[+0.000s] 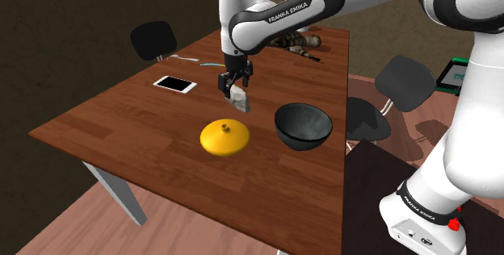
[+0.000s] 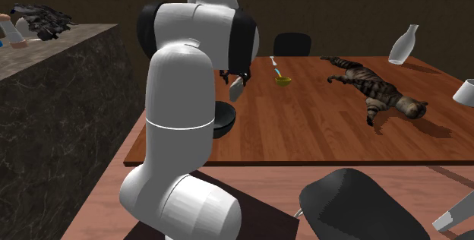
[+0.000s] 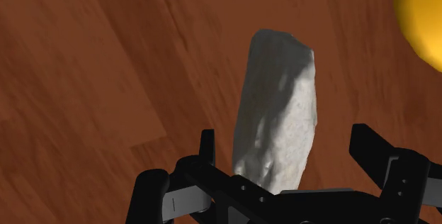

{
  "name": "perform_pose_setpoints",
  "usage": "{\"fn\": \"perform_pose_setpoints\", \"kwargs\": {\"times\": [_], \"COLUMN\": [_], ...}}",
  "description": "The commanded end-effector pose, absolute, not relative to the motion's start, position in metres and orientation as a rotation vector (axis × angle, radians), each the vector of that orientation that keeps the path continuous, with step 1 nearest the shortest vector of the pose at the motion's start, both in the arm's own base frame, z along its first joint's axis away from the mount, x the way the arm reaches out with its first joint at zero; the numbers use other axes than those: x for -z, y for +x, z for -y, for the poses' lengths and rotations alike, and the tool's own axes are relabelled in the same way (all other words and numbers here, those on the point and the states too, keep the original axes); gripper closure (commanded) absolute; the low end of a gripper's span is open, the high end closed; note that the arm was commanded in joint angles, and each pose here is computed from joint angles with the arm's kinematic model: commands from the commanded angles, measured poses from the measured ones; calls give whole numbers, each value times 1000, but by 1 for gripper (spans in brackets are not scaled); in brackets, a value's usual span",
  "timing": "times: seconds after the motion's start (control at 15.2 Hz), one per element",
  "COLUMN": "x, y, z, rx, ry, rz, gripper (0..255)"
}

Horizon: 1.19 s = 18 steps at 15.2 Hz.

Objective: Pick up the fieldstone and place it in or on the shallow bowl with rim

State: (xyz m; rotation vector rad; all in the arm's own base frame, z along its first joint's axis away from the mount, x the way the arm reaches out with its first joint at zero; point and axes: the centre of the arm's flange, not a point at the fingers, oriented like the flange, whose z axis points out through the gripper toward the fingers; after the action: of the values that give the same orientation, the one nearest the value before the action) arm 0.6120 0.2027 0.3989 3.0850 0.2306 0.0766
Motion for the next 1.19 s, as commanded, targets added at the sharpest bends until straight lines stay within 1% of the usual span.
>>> {"fn": "perform_pose_setpoints", "kwargs": {"times": [0.0,0.59,0.66,1.12], "x": [-388,-385,-385,-385], "y": [613,613,613,613], "z": [-202,-201,-201,-202], "rx": [-78,-77,-77,-77], "ry": [3085,3085,3085,3085], "rz": [-231,-231,-231,-231], "gripper": [0,0,255,255]}}
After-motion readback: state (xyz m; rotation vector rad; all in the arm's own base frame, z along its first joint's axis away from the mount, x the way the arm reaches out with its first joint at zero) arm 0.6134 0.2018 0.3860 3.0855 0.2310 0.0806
